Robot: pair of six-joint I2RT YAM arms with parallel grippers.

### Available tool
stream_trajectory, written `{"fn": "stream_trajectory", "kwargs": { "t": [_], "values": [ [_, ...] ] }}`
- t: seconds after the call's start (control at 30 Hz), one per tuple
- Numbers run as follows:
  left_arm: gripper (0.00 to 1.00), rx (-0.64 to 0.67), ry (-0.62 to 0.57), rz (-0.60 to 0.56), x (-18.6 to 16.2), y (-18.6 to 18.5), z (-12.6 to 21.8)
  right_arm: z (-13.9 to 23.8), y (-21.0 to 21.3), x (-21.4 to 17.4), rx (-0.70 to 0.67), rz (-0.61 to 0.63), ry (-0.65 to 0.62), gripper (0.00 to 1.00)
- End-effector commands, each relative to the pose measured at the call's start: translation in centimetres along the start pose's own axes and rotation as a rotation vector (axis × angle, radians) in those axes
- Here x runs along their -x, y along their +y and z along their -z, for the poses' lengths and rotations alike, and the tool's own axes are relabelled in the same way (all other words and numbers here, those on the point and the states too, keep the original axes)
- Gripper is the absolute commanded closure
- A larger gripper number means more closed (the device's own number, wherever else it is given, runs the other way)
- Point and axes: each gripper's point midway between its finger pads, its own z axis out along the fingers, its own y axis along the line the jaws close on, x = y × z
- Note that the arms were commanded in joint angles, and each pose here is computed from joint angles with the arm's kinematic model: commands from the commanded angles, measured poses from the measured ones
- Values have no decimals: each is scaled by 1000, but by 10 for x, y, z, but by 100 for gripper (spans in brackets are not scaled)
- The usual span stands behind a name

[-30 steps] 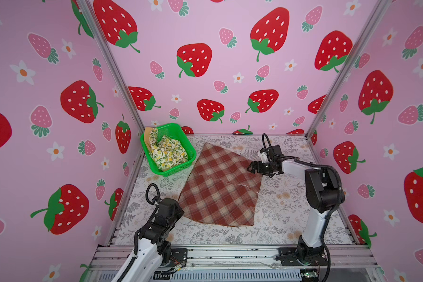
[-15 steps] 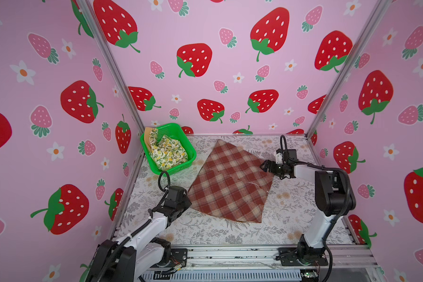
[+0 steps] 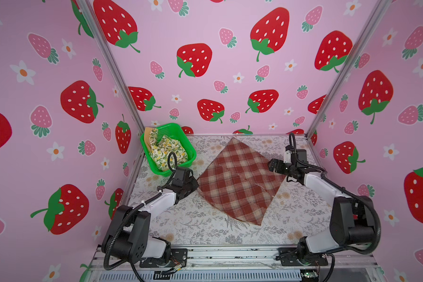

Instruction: Fold and stack the skirts

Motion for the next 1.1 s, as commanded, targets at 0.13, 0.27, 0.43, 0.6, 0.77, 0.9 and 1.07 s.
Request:
{"fn": "stream_trajectory", "kwargs": {
  "t": [0.13, 0.27, 0.43, 0.6, 0.77, 0.9, 1.07],
  "values": [
    [100, -35, -8, -51, 30, -28, 16, 33, 87, -66, 76, 266, 72, 0],
    [100, -40, 13, -62, 39, -35, 13, 45, 119, -121, 121, 375, 136, 0],
    [100, -67, 74, -56, 42, -46, 3, 58, 153, -186, 156, 539, 200, 1],
    [100, -66, 99, -41, 47, -49, -5, 66, 160, -235, 150, 628, 262, 5],
    [100, -56, 90, -11, 58, -46, -7, 70, 156, -264, 144, 662, 313, 10],
    [100, -62, 94, 7, 67, -47, -9, 70, 144, -276, 95, 693, 336, 11],
    [100, -66, 101, 18, 71, -48, -12, 68, 143, -283, 102, 699, 347, 14]
  ]
}}
